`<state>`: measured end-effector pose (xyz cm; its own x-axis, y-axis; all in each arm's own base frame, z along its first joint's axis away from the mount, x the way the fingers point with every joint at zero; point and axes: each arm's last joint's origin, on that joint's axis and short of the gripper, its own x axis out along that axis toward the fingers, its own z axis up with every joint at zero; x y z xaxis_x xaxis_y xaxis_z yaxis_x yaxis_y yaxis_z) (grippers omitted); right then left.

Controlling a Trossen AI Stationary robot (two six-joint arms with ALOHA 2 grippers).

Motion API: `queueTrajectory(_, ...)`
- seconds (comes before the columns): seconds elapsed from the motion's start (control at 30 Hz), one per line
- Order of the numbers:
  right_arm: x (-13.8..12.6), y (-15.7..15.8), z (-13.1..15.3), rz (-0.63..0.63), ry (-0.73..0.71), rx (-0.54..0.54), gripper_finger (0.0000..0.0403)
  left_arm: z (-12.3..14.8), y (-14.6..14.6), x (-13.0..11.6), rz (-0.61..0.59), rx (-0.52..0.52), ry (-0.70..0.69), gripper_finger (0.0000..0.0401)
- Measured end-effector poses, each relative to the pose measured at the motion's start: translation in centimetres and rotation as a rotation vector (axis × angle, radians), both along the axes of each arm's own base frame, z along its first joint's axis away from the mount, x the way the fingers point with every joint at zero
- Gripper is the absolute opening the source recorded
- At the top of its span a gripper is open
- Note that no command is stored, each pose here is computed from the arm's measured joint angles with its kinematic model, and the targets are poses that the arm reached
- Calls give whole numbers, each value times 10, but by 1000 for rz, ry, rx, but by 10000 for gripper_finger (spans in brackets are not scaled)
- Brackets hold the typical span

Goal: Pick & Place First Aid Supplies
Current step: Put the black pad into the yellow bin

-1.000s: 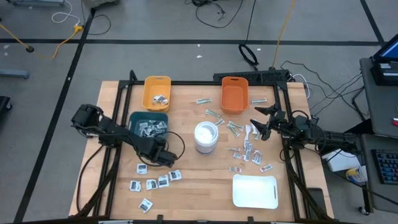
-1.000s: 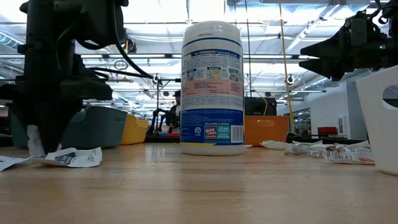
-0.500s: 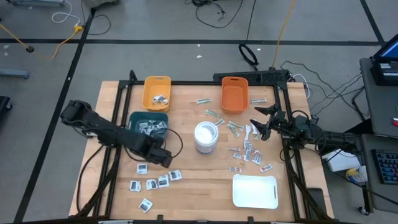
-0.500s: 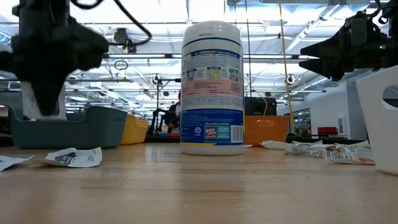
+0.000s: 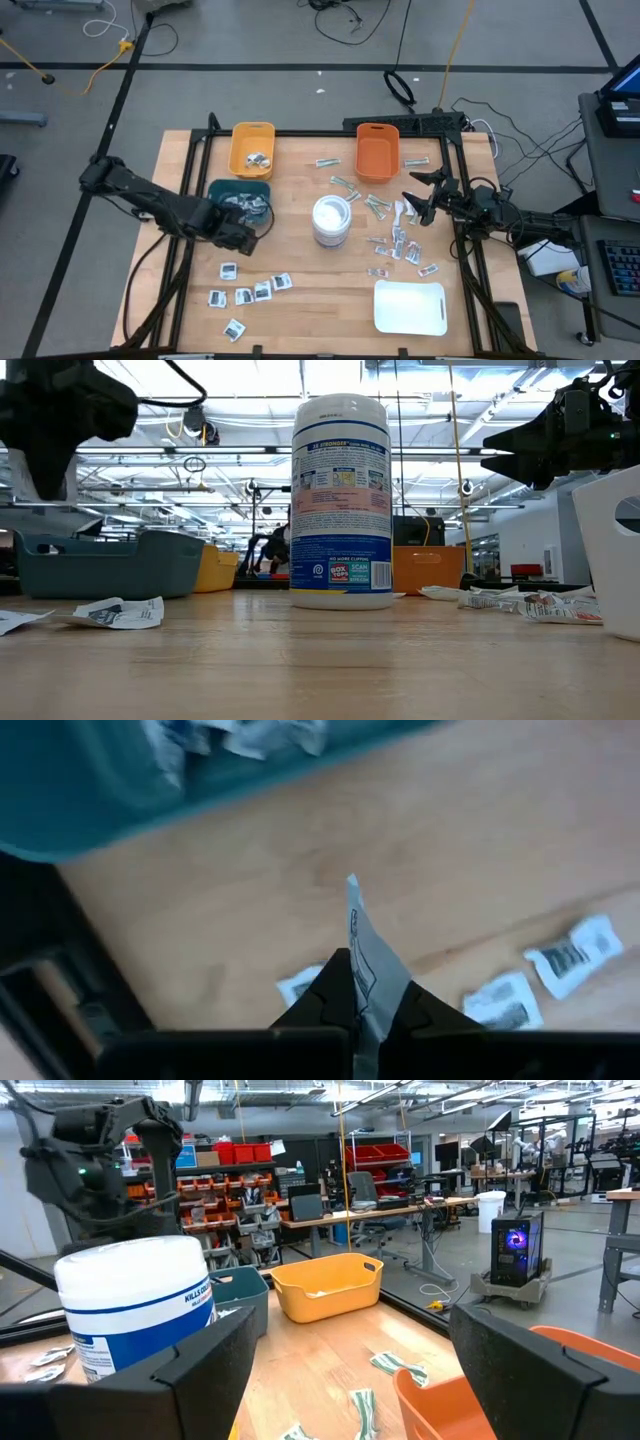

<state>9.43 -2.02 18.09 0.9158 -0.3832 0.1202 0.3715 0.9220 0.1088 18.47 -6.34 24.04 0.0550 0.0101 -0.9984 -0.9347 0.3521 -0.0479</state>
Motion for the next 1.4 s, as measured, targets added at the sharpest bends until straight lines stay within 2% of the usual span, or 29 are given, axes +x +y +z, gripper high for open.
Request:
queueTrajectory(0.17,0,0,0,0,0,0,322,3,34,4,20,5,9,4)
queueTrajectory(0.47,0,0,0,0,0,0,324,25,136,4,86,49,-55,4)
queueTrajectory(0.87,0,0,0,0,0,0,325,40,262,-1,110,70,-3,3)
queueTrajectory(1.0,0,0,0,0,0,0,324,29,290,3,111,57,30,2)
queueTrajectory(1.1,0,0,0,0,0,0,322,11,309,6,113,42,47,2)
queueTrajectory(1.4,0,0,0,0,0,0,324,-36,341,15,127,16,62,1)
